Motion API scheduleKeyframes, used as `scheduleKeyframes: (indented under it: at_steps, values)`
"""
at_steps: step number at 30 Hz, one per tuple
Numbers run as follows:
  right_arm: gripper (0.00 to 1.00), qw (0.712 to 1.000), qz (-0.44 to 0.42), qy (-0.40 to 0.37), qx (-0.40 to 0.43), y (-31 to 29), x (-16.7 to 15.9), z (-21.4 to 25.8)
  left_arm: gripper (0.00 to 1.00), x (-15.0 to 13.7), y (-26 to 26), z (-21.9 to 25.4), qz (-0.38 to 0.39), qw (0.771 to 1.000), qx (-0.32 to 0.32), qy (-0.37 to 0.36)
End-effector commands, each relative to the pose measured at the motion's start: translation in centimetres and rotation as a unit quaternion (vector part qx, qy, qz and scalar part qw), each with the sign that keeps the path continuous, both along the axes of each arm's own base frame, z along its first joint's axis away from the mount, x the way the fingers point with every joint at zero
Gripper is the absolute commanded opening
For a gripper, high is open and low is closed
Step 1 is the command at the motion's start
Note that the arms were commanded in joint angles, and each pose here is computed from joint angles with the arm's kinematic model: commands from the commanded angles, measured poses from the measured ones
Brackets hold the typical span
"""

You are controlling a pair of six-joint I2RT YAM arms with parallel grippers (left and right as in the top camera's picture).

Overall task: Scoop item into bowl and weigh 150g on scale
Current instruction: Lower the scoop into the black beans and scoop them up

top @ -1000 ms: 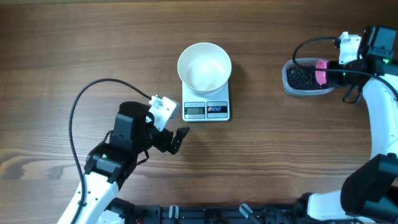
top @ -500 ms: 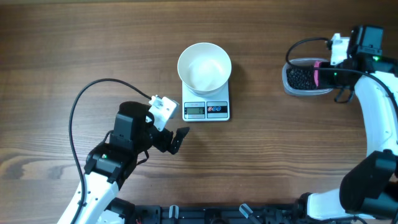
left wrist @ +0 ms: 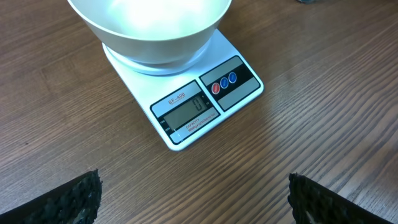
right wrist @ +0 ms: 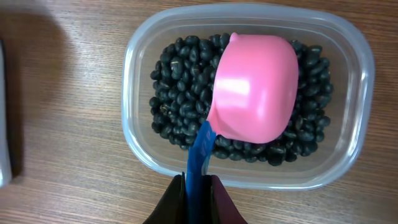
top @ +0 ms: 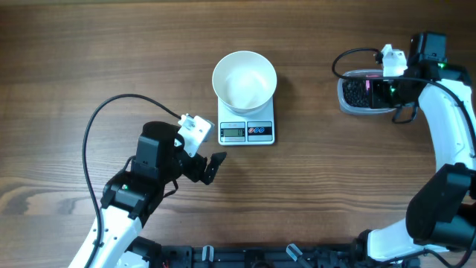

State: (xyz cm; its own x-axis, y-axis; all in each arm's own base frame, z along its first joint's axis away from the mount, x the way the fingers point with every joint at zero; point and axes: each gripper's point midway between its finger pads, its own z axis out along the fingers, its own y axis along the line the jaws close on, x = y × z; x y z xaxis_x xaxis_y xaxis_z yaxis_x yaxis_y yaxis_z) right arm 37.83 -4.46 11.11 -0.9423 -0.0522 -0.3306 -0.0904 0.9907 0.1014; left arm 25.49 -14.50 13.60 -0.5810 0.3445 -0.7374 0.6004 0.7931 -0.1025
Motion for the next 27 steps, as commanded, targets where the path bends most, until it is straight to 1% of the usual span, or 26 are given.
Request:
scheduleKeyframes:
  at_steps: [1, 4, 10, 14, 19, 22, 27]
  values:
    - [0.04, 0.996, 0.015, 0.015, 0.084, 1.9, -0.5, -1.1, 1.00, -0.2, 0.0, -0.4, -0.006, 1.000, 0.000, 0.003]
    - [0.04, 0.994, -0.007, 0.009, 0.112, 0.6, -0.7, -0.8, 1.00, -0.2, 0.0, -0.4, -0.006, 1.000, 0.000, 0.003]
    - [0.04, 0.991, -0.046, 0.014, 0.125, -1.6, -1.0, -1.5, 1.00, -0.2, 0.0, -0.4, -0.006, 1.000, 0.000, 0.003]
    - [0.04, 0.982, -0.056, 0.038, 0.179, -1.0, -0.8, -3.6, 1.00, -0.2, 0.0, -0.4, -0.006, 1.000, 0.000, 0.003]
    - [0.04, 0.978, -0.062, 0.039, 0.197, -1.2, -0.9, -3.8, 1.00, -0.2, 0.0, -0.4, -0.006, 1.000, 0.000, 0.003]
    - [0.04, 0.970, -0.060, 0.017, 0.235, -1.8, -0.9, -2.9, 1.00, -0.2, 0.0, -0.4, -0.006, 1.000, 0.000, 0.003]
    - [0.04, 0.962, -0.066, -0.002, 0.267, -2.9, -1.3, -2.1, 1.00, -0.2, 0.0, -0.4, -0.006, 1.000, 0.000, 0.003]
